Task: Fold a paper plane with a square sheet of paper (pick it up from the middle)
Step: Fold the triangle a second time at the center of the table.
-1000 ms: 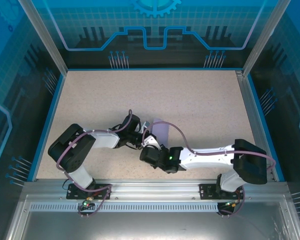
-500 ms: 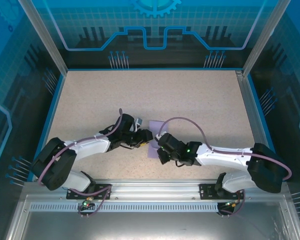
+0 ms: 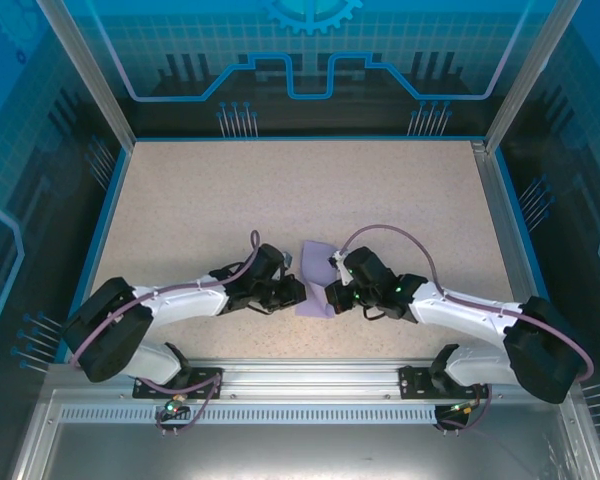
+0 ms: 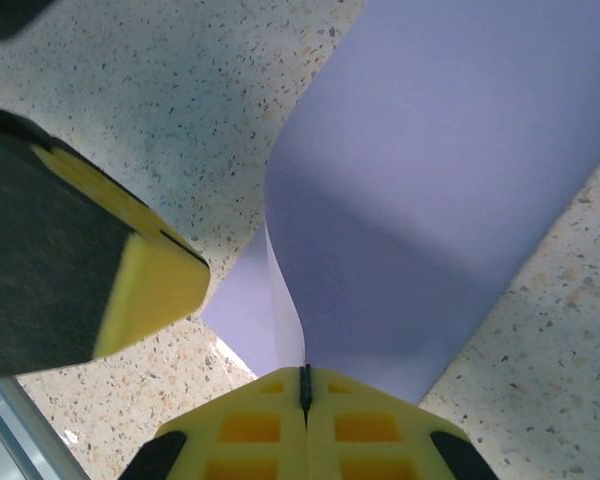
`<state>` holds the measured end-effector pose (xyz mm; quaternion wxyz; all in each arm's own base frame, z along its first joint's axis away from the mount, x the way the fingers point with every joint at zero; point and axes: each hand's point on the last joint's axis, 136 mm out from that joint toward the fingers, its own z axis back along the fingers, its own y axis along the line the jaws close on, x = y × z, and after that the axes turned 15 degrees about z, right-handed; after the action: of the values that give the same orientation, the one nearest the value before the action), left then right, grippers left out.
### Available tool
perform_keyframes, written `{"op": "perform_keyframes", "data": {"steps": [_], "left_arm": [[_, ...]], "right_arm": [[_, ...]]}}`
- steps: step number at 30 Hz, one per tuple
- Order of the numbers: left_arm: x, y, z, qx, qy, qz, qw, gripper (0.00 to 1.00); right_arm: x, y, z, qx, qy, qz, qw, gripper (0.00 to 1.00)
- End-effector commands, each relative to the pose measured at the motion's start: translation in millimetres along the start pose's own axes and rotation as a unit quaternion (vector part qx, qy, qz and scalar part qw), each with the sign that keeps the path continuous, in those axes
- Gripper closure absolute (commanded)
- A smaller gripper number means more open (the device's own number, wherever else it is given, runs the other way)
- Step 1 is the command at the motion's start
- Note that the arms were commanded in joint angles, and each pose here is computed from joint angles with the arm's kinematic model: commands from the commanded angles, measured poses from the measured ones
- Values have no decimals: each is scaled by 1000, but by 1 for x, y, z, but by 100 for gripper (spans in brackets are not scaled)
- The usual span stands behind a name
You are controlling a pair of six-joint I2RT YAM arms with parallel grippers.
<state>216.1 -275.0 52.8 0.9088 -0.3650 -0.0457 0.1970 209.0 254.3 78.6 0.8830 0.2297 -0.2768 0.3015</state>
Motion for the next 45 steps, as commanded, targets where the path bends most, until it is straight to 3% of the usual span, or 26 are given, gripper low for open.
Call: {"op": "perform_keyframes", "data": {"steps": [1,12,23,45], "left_arm": [[-1,12,-10,28,-4,4,1000,85],[-9,28,-31,63,13,15,998,87],[11,69,-12,186,-52,-3,981,91],[17,63,-10,184,-63,-22,981,88]], "right_arm": [[-2,1,0,22,0,-14,1000,96],[-8,-16,-7,3,22,-38,999,96],[-3,-16,-16,15,33,-40,999,97],[-3,-45,-50,-21,99,-46,994,98]]}}
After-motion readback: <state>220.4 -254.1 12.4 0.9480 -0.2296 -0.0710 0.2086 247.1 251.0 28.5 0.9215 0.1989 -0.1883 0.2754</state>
